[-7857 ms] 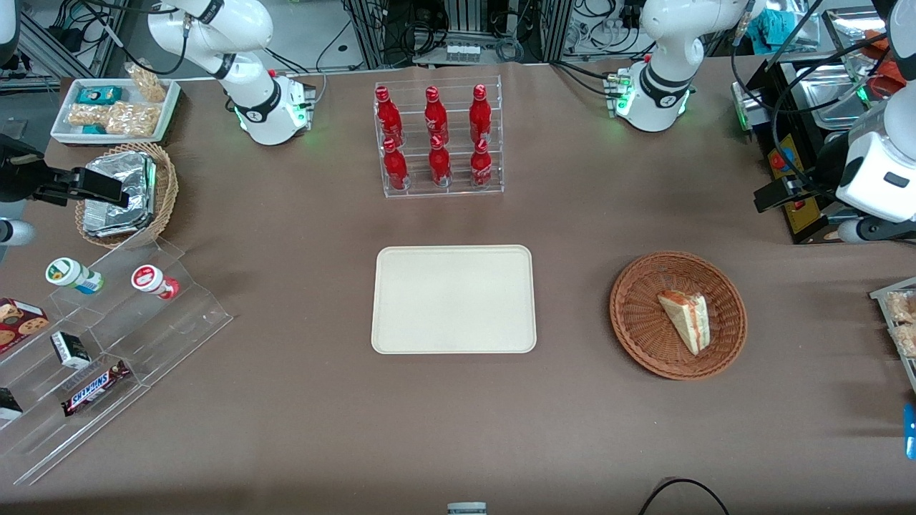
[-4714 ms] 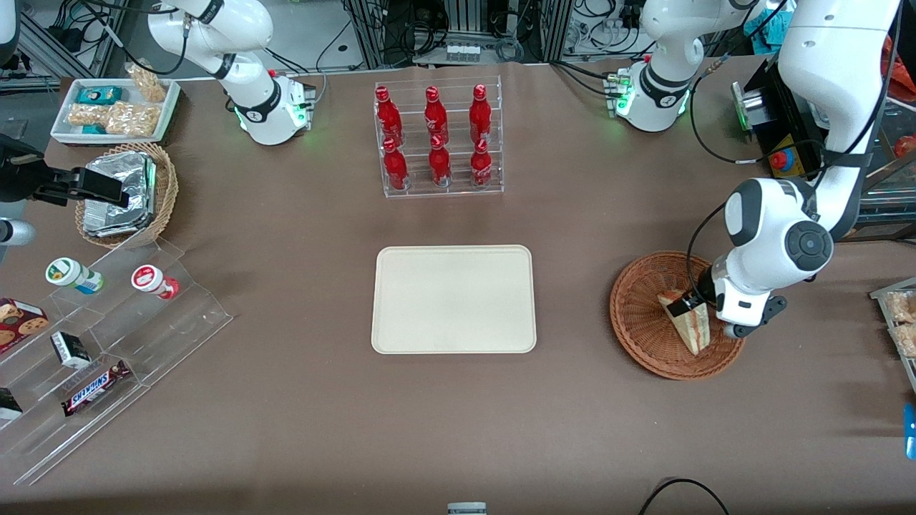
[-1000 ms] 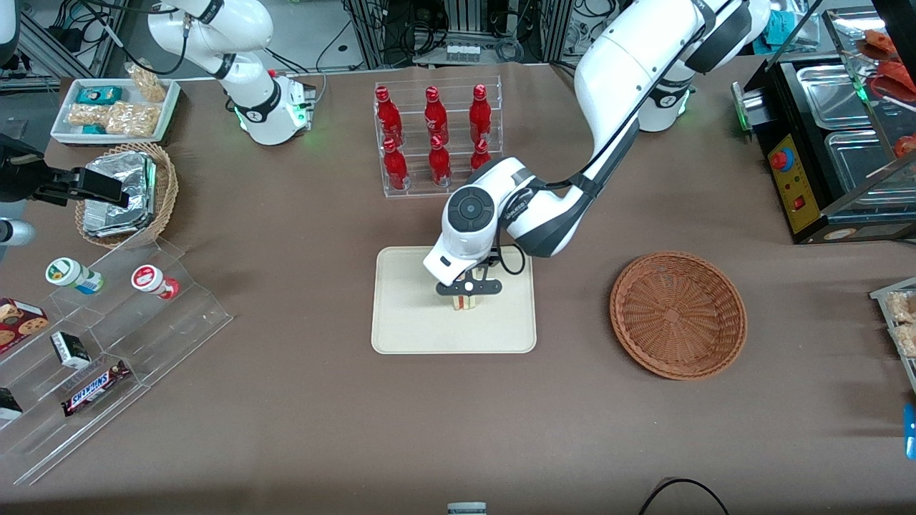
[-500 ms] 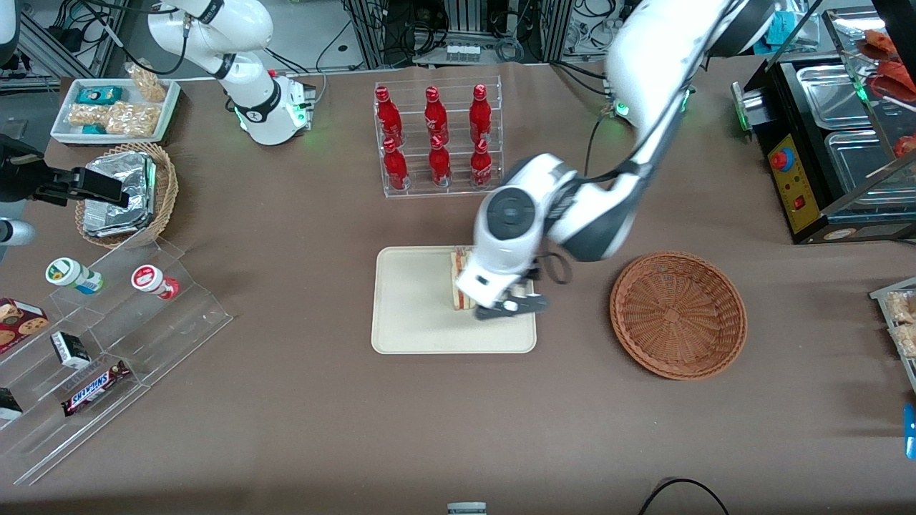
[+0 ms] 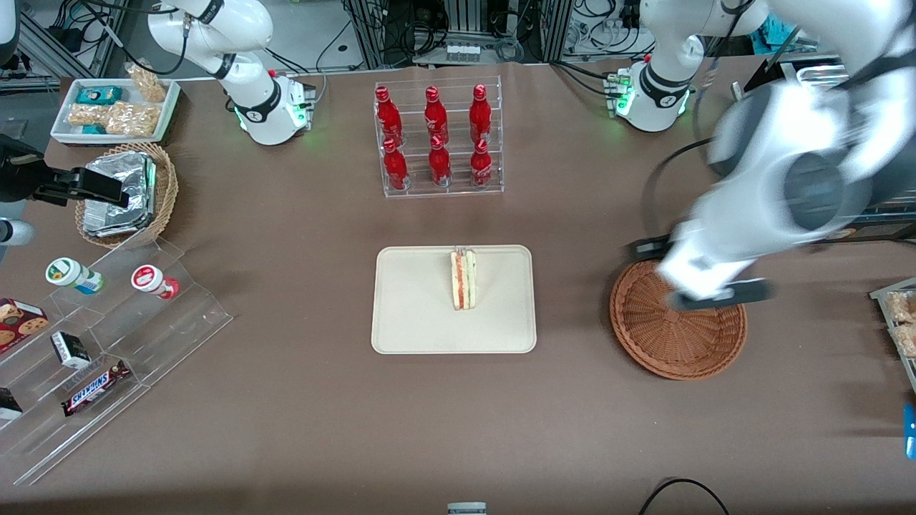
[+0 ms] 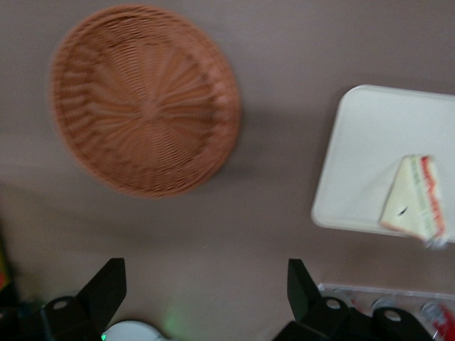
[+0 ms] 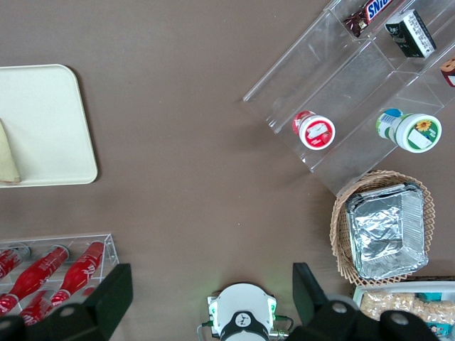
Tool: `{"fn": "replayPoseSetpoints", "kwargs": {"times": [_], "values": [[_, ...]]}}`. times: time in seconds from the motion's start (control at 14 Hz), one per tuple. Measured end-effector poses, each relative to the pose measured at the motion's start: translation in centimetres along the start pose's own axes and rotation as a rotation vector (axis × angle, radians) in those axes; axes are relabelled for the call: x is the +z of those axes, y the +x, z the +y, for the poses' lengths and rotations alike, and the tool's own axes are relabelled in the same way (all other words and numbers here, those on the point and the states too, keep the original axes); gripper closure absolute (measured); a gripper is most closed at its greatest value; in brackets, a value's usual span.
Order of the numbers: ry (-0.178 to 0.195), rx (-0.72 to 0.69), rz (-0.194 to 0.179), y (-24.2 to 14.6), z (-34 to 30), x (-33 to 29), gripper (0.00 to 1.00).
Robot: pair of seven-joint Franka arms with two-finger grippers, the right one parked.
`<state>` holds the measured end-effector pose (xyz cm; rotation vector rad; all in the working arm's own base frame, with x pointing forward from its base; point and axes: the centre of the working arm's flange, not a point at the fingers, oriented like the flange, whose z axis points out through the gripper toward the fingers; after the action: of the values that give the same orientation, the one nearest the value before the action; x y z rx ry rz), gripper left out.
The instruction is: Place sandwich from basket to tray
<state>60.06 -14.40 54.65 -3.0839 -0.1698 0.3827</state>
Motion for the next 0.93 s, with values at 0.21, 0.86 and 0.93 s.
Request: {"fn": "replayPoseSetpoints", "kwargs": {"times": [0.21, 0.86, 0.93], "values": [[-0.007, -0.016, -0.023, -1.8, -7.3, -3.0, 0.0], [0.016, -0.035, 0.041, -5.9, -8.5, -7.1, 0.0], [0.026, -0.035, 0.034, -7.3, -8.5, -7.3, 0.0]]}}
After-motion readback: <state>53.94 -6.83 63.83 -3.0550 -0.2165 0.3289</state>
